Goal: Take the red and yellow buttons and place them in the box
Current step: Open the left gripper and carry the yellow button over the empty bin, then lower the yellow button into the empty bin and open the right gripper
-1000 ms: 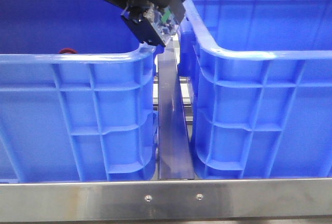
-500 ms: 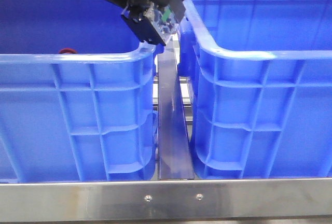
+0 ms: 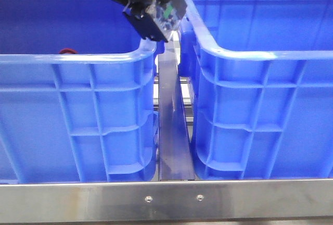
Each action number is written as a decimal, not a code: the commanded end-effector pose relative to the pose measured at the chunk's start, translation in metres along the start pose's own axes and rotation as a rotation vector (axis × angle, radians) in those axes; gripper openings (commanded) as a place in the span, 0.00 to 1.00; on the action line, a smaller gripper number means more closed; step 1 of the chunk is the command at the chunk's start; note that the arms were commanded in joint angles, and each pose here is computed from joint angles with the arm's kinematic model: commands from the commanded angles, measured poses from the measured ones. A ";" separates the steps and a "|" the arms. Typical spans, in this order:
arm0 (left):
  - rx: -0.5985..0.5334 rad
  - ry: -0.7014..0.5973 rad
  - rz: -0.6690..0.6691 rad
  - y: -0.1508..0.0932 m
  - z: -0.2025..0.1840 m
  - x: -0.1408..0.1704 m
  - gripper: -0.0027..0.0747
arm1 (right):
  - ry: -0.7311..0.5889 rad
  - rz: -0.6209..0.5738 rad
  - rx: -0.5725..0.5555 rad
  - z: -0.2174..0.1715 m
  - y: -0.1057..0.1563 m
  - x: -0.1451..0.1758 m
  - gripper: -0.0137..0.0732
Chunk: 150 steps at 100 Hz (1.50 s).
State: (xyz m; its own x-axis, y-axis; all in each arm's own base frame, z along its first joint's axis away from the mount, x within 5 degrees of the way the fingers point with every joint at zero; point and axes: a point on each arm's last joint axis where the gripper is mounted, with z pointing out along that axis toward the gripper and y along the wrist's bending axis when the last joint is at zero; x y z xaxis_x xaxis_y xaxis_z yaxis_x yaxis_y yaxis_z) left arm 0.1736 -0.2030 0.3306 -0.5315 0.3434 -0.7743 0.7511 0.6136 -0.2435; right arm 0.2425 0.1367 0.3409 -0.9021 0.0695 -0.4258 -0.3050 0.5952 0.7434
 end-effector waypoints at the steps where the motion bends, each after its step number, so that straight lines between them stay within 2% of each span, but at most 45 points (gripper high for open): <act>1: 0.014 -0.096 -0.008 -0.006 -0.012 -0.015 0.52 | -0.120 -0.032 -0.050 -0.024 0.017 -0.010 0.35; 6: 0.014 -0.096 -0.008 -0.006 -0.012 -0.015 0.63 | -0.144 -0.033 -0.038 -0.031 0.014 -0.012 0.35; 13: 0.014 -0.096 -0.008 -0.006 -0.012 -0.015 0.69 | -0.189 -0.044 -0.017 -0.041 0.010 -0.015 0.35; 30: 0.014 -0.096 -0.008 -0.006 -0.012 -0.015 0.67 | -0.327 -0.084 0.068 -0.070 -0.005 -0.027 0.35; 45: 0.014 -0.096 -0.008 -0.006 -0.012 -0.015 0.67 | -0.398 -0.226 0.228 -0.089 -0.027 -0.035 0.35; 58: 0.014 -0.097 -0.008 -0.006 -0.012 -0.015 0.67 | -0.429 -0.272 0.362 -0.092 -0.043 -0.037 0.35; 73: 0.011 -0.106 -0.008 -0.006 -0.012 -0.016 0.67 | -0.518 -0.284 0.481 -0.092 -0.061 -0.046 0.35; 108: 0.011 -0.106 -0.008 -0.006 -0.012 -0.016 0.67 | -0.697 -0.273 0.667 -0.082 -0.102 -0.078 0.35; 122: 0.011 -0.108 -0.008 -0.006 -0.012 -0.016 0.67 | -0.741 -0.277 0.758 -0.075 -0.125 -0.088 0.35; 150: 0.006 -0.126 -0.008 -0.005 -0.012 -0.018 0.67 | -0.764 -0.251 0.857 -0.051 -0.162 -0.101 0.35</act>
State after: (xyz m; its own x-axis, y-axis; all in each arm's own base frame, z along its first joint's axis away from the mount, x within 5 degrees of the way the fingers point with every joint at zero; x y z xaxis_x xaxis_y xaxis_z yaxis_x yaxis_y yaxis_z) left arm 0.1739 -0.2031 0.3309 -0.5297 0.3400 -0.7771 0.7506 0.6145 -0.2428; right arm 0.3609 -0.0031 0.2716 -0.4457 0.1746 -0.8780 0.0789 0.9846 0.1558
